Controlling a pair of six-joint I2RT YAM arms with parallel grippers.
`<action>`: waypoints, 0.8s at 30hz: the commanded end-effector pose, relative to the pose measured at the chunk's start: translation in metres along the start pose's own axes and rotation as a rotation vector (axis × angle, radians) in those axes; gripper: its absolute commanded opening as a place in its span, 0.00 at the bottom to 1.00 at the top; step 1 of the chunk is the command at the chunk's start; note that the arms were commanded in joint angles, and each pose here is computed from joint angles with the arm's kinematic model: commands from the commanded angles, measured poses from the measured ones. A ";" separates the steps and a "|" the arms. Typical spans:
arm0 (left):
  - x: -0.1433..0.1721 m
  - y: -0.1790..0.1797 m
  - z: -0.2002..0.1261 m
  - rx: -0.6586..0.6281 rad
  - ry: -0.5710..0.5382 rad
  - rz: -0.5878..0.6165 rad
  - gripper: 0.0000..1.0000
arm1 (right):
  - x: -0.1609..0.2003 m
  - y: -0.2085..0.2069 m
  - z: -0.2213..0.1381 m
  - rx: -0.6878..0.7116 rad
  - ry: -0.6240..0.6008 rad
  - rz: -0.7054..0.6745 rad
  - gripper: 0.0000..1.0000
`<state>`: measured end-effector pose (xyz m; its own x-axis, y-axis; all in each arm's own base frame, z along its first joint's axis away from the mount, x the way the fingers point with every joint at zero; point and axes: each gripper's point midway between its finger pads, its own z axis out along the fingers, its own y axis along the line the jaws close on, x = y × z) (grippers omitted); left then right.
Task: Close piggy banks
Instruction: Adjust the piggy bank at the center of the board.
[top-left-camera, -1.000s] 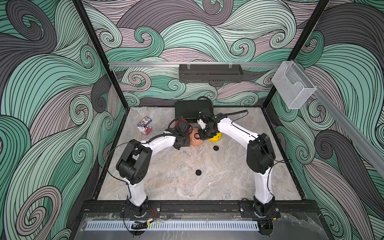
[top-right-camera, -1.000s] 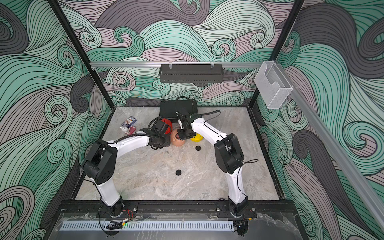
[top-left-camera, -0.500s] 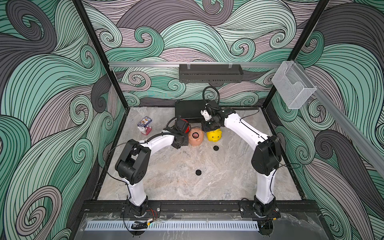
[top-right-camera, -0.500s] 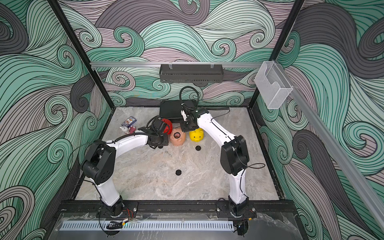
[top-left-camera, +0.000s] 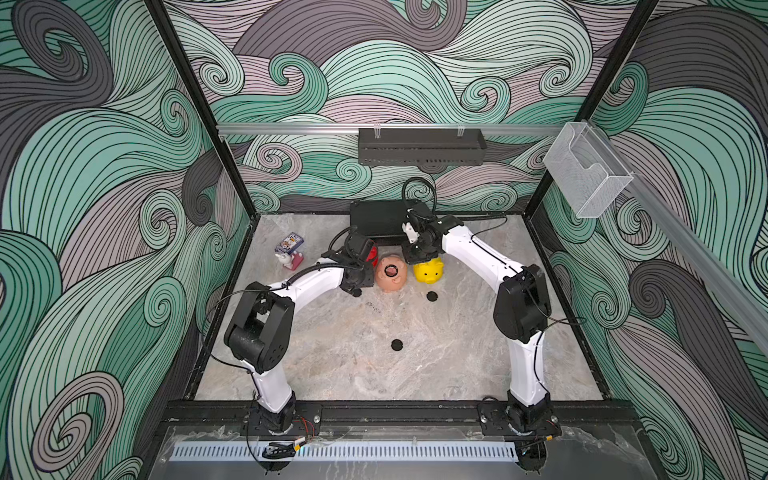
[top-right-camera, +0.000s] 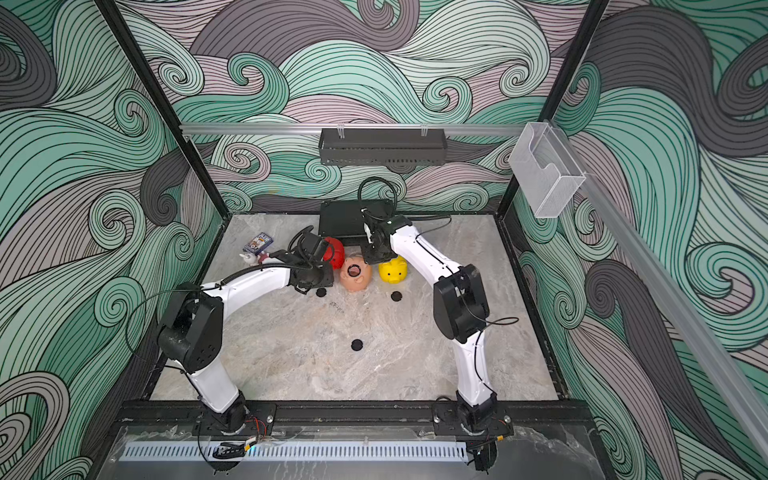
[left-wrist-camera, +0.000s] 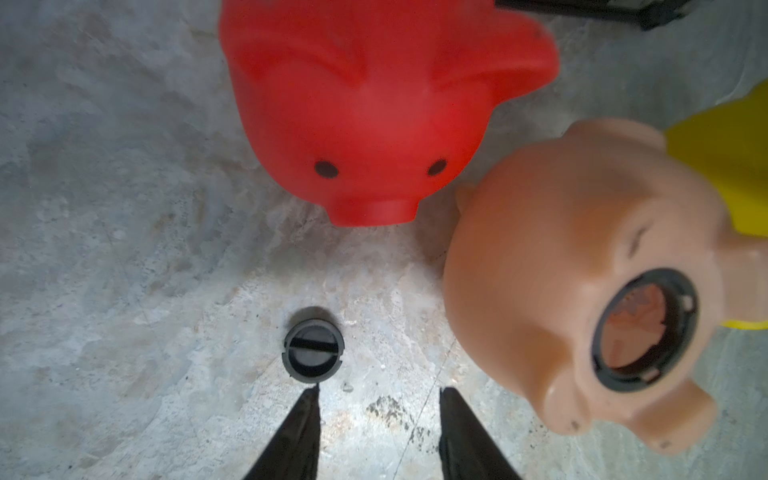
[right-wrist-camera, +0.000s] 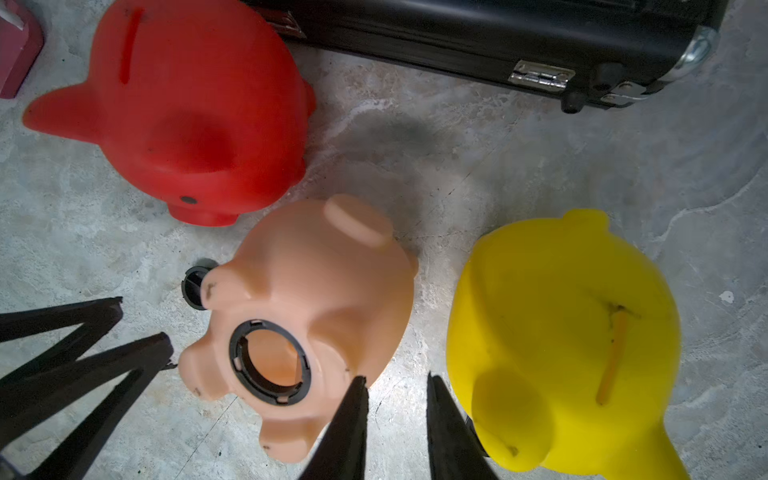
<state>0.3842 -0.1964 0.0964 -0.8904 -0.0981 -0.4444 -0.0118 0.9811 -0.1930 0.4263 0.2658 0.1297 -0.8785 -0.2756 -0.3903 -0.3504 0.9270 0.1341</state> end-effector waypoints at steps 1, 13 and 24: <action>-0.010 -0.007 0.000 0.011 0.005 0.008 0.47 | 0.006 -0.003 0.010 0.020 0.030 0.008 0.28; -0.009 -0.024 0.010 0.081 0.043 -0.004 0.46 | 0.007 0.002 0.025 -0.010 0.065 -0.005 0.28; 0.003 -0.027 0.014 0.107 0.066 -0.016 0.46 | 0.006 0.005 0.032 -0.025 0.080 -0.002 0.28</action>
<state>0.3895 -0.2198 0.0853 -0.9176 -0.0940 -0.3861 0.0161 0.9620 -0.2724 0.4337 0.2754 0.1077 -0.8931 -0.2844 -0.3486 -0.3534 0.9230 0.1523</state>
